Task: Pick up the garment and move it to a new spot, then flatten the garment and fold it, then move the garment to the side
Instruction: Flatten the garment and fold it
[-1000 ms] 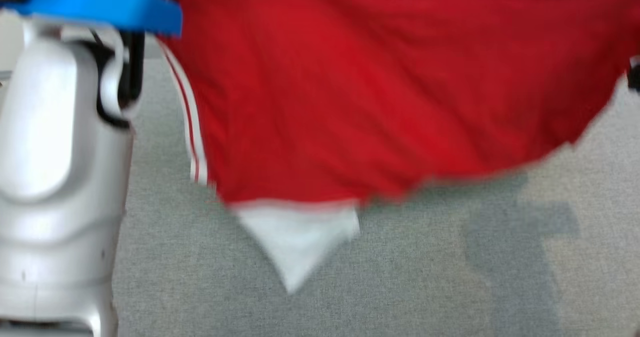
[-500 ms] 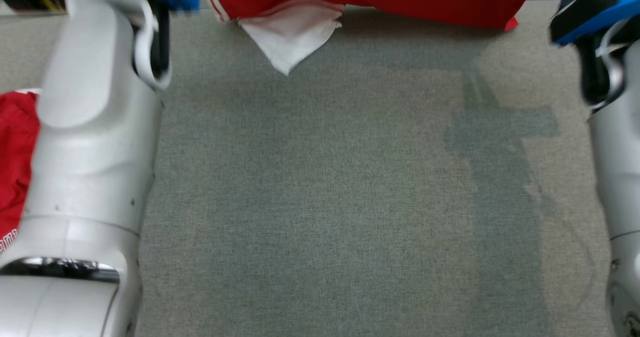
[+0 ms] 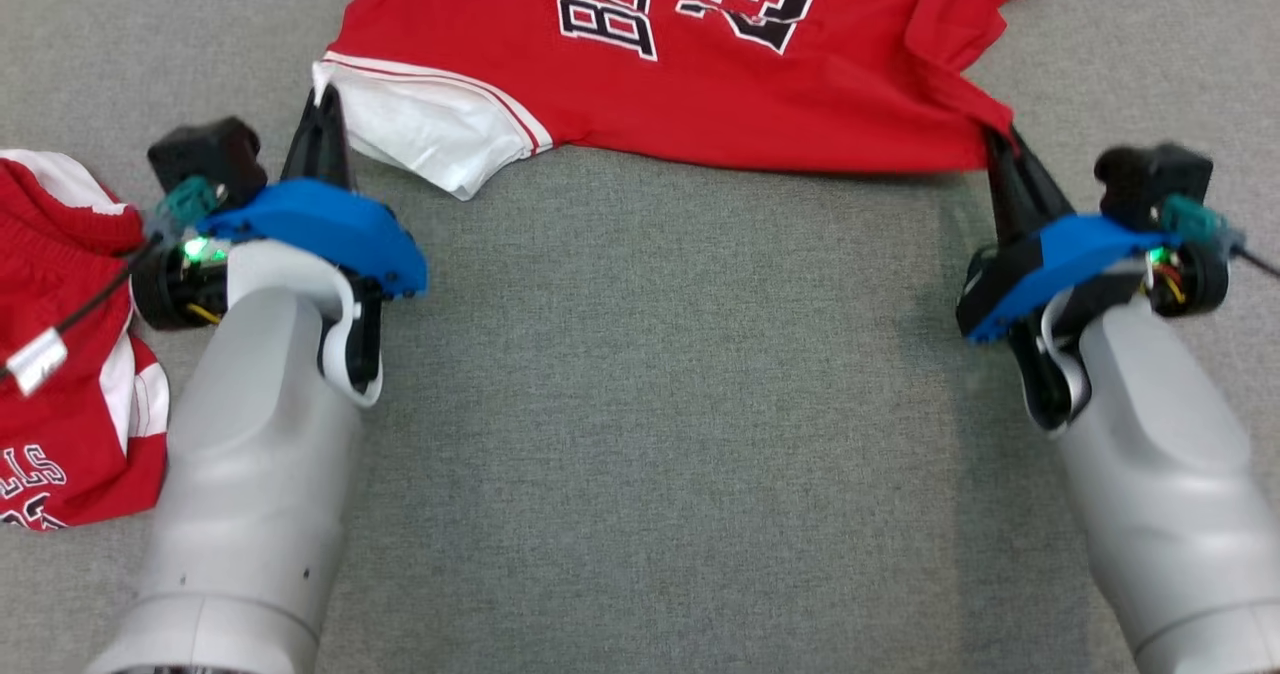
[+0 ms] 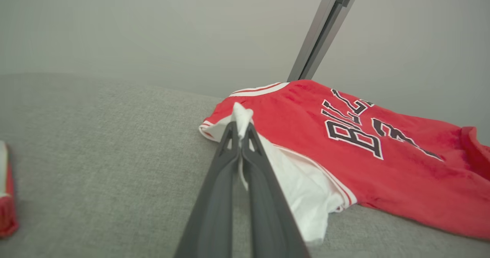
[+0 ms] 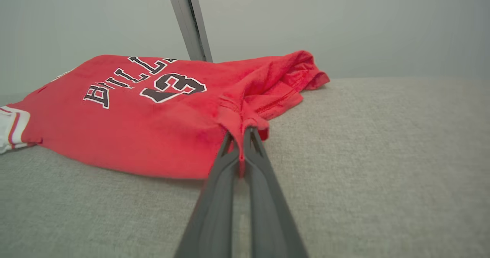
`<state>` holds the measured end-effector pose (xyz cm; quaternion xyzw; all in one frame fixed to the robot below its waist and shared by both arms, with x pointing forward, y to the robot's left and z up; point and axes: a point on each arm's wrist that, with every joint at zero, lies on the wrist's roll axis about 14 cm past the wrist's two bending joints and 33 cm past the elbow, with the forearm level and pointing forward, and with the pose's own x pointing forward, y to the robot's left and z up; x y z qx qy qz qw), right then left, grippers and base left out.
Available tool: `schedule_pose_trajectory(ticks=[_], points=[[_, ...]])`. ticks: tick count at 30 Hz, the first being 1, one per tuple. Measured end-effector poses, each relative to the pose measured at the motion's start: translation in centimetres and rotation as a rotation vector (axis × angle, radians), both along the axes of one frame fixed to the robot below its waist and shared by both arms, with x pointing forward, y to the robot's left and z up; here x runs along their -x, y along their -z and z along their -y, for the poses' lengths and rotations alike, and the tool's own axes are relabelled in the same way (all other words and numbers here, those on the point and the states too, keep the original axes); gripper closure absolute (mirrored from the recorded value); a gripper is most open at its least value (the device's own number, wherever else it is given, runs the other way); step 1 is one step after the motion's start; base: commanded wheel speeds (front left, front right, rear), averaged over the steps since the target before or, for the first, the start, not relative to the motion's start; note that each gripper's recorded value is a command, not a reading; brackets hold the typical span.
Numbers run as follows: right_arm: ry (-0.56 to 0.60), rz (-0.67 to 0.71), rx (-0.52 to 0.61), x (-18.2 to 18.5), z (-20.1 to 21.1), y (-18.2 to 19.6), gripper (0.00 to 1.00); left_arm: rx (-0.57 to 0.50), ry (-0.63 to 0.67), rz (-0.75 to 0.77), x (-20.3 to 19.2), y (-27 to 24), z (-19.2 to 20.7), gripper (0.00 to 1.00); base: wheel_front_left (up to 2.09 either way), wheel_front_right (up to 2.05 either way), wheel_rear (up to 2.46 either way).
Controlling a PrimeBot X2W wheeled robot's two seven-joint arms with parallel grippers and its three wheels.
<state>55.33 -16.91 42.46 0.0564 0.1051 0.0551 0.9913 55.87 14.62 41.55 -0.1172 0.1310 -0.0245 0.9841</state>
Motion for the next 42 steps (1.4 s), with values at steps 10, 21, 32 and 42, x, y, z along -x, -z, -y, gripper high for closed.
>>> schedule_pose_trajectory(ticks=[10, 21, 32, 42], points=[[0.016, 0.025, -0.077, 7.9, -0.2, 0.1, 1.0, -0.009, -0.061, 0.09, 8.1, -1.3, -3.5, 1.0, 0.0, 0.0, 0.0], [0.091, -0.004, -0.091, 18.4, 1.9, 0.9, 1.0, 0.001, -0.07, 0.1, 18.0, -2.4, -3.1, 1.0, 0.0, 0.0, 0.0], [0.138, -0.089, -0.106, 22.2, 2.6, 1.8, 1.0, 0.005, -0.042, 0.085, 19.6, -5.0, -2.4, 1.0, 0.0, 0.0, 0.0], [0.148, -0.145, -0.114, 18.2, 3.2, 1.4, 1.0, -0.053, 0.12, 0.091, 11.8, -6.2, 0.0, 1.0, 0.0, 0.0, 0.0]])
